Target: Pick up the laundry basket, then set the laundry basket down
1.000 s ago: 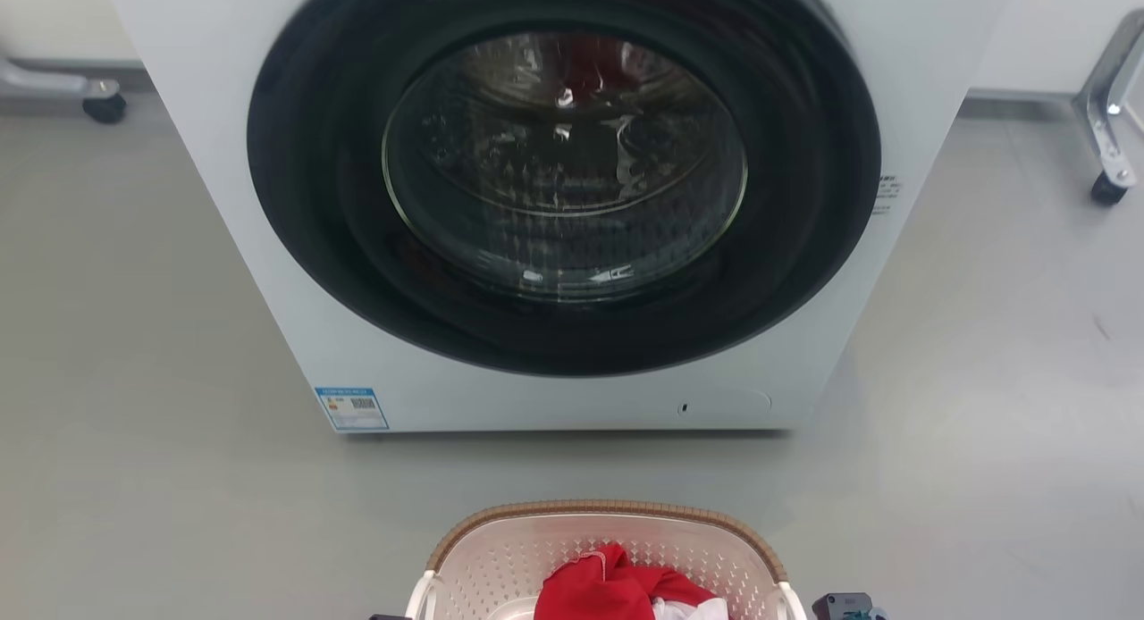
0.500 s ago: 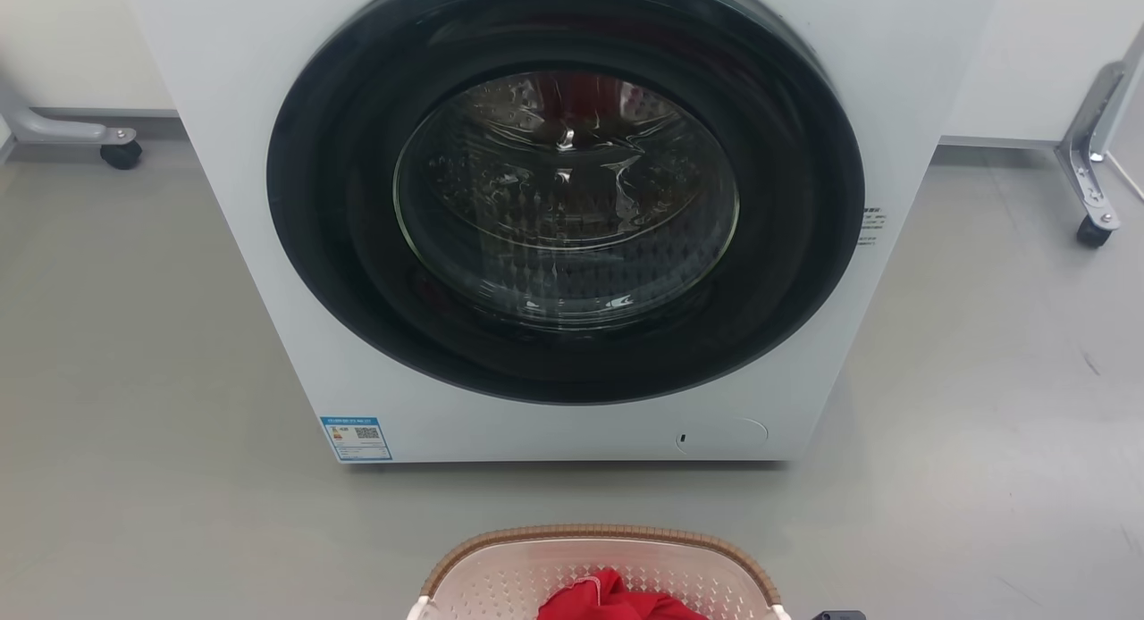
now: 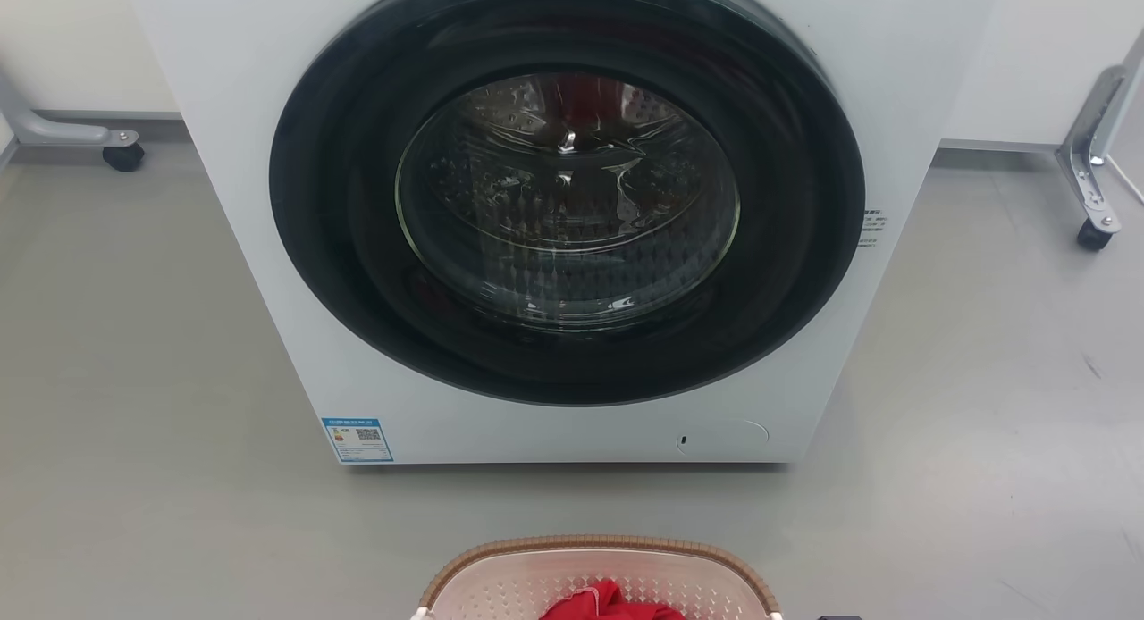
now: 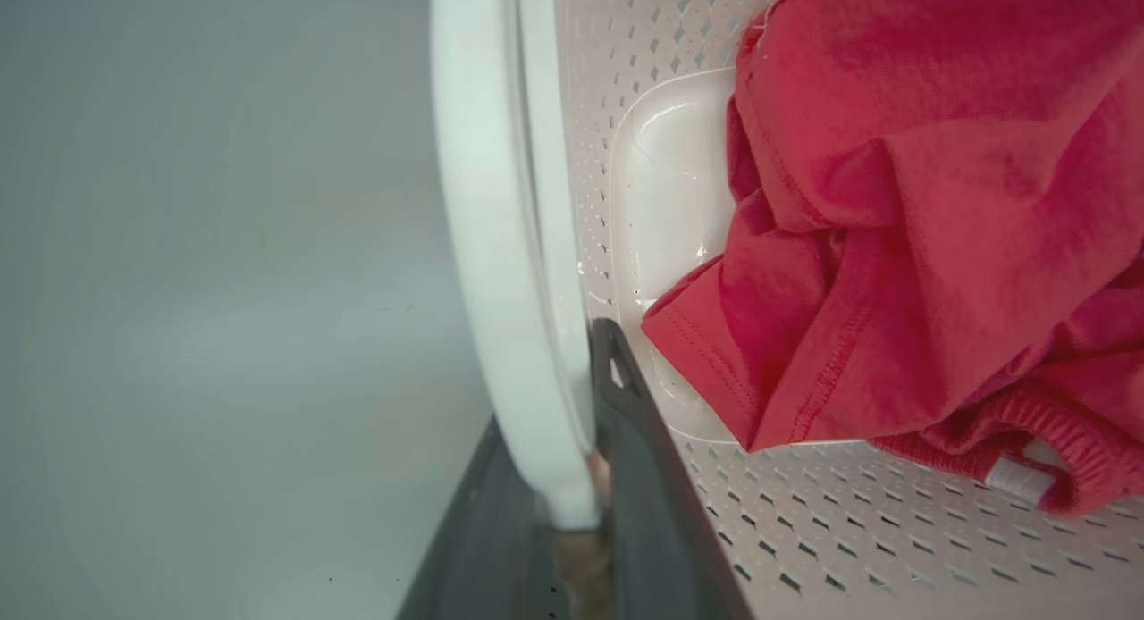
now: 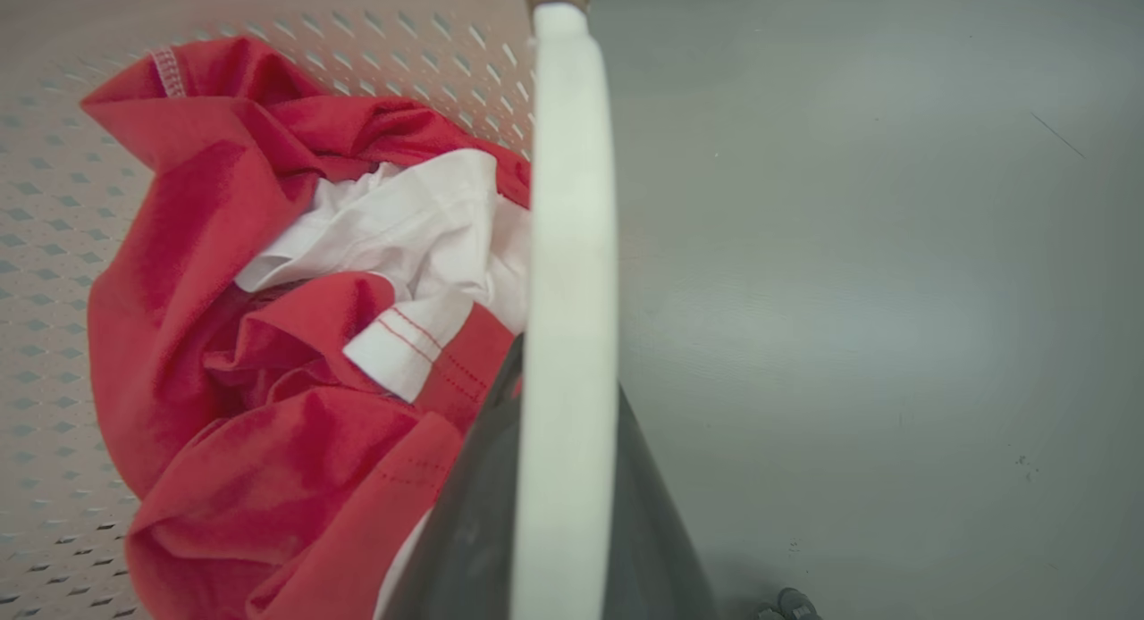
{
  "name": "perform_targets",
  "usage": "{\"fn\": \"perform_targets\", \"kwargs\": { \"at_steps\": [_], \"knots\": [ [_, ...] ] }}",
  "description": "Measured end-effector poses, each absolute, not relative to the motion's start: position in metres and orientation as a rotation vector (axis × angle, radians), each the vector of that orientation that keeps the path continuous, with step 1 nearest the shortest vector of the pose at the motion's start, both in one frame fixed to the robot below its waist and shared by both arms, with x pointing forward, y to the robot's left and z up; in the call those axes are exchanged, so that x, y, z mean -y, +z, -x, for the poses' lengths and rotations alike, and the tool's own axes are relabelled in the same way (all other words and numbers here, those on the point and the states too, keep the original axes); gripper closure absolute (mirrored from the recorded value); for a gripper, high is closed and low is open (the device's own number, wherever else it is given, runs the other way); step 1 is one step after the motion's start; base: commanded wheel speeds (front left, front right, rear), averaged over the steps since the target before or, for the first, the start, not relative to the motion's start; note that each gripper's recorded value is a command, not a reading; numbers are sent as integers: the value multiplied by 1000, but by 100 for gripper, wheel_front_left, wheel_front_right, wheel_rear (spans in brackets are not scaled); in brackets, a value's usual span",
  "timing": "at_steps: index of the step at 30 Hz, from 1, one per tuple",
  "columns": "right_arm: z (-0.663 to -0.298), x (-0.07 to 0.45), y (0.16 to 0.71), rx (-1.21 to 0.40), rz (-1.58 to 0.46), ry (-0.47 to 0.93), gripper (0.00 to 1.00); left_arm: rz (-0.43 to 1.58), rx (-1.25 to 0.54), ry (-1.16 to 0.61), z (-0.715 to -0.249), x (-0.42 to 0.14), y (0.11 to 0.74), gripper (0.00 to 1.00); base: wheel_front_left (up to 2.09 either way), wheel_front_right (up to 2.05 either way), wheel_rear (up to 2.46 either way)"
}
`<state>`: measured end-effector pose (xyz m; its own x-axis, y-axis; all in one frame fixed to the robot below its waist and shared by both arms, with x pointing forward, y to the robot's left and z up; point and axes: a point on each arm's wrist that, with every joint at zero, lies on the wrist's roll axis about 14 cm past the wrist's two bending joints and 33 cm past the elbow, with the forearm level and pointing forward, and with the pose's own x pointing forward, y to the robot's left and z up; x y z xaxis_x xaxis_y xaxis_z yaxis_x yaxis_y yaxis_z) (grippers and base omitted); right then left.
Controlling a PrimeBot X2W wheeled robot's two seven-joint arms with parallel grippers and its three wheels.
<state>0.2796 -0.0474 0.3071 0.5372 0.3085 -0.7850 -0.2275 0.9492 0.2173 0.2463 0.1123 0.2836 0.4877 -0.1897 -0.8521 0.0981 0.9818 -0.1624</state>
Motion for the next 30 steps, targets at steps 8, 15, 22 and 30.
{"fn": "perform_targets", "kwargs": {
  "at_steps": [8, 15, 22, 30],
  "knots": [
    [-279, 47, 307, -956, -92, 320, 100, 93, -1045, -186, -248, -111, 284, 100, 0, 0, 0],
    [-279, 47, 306, -957, -89, 322, 100, 91, -1046, -187, -249, -111, 284, 100, 0, 0, 0],
    [-283, 47, 308, -953, -96, 319, 100, 102, -1040, -183, -255, -111, 287, 100, 0, 0, 0],
    [-281, 49, 304, -963, -95, 313, 100, 96, -1047, -190, -253, -110, 285, 100, 0, 0, 0]
  ]
}}
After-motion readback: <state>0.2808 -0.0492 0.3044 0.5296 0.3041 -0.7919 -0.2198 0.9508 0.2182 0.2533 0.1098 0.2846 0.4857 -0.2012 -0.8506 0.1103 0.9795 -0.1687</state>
